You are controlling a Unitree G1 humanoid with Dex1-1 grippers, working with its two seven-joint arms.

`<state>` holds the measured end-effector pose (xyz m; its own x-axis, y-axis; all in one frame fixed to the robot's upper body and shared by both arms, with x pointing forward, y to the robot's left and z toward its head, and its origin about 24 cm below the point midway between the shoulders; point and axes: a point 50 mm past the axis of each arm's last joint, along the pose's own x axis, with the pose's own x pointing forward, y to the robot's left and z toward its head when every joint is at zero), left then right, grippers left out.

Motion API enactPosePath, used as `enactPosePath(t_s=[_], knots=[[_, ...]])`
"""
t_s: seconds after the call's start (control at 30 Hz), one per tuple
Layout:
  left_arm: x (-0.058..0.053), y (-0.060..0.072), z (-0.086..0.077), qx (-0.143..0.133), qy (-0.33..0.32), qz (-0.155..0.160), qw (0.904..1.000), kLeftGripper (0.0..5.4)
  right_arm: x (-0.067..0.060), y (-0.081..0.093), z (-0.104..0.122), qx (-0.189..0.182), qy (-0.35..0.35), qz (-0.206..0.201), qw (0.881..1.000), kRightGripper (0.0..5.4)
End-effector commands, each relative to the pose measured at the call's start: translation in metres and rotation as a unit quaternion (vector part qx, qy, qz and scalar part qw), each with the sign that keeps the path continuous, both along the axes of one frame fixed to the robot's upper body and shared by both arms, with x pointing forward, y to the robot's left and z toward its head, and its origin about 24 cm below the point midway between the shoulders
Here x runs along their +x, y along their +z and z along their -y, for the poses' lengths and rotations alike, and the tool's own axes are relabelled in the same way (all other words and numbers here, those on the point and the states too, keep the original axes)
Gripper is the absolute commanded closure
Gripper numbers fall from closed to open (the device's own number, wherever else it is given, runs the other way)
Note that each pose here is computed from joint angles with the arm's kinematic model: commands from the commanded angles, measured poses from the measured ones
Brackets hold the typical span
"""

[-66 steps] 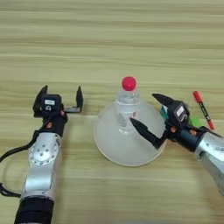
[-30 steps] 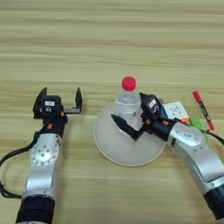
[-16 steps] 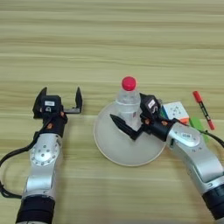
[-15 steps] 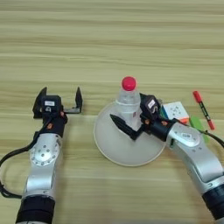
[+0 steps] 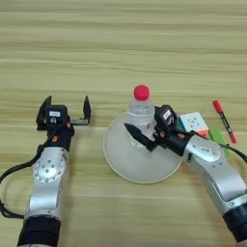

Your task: Move the objects on the table

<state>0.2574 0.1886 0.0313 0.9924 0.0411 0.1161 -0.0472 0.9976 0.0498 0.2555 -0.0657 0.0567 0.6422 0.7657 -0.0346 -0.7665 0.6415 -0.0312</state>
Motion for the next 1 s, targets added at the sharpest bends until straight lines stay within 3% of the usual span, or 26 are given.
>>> enactPosePath(t_s=[0.03,0.23,0.4,0.57,0.73,1.0], knots=[[-0.002,0.0,0.001,0.004,-0.001,0.002,1.0,0.0,0.001,0.001,-0.001,-0.006,0.005,0.007,1.0,1.91],[-0.002,0.0,0.001,0.004,0.0,0.002,1.0,0.0,0.001,0.007,0.0,0.001,-0.004,0.019,1.0,2.12],[-0.002,0.0,0.001,0.004,-0.001,0.001,1.0,0.0,-0.003,0.028,0.003,0.025,-0.022,0.046,0.998,2.15],[-0.002,0.0,0.002,0.003,-0.002,0.001,1.0,0.0,-0.001,0.054,0.021,0.061,-0.085,0.079,0.991,2.2],[-0.003,0.0,0.002,0.002,-0.002,0.0,1.0,0.0,0.006,0.067,0.045,0.057,-0.157,0.118,0.979,2.22],[-0.004,0.001,0.002,0.001,-0.003,0.0,1.0,0.0,0.015,0.066,0.103,0.024,-0.327,0.136,0.935,2.22]])
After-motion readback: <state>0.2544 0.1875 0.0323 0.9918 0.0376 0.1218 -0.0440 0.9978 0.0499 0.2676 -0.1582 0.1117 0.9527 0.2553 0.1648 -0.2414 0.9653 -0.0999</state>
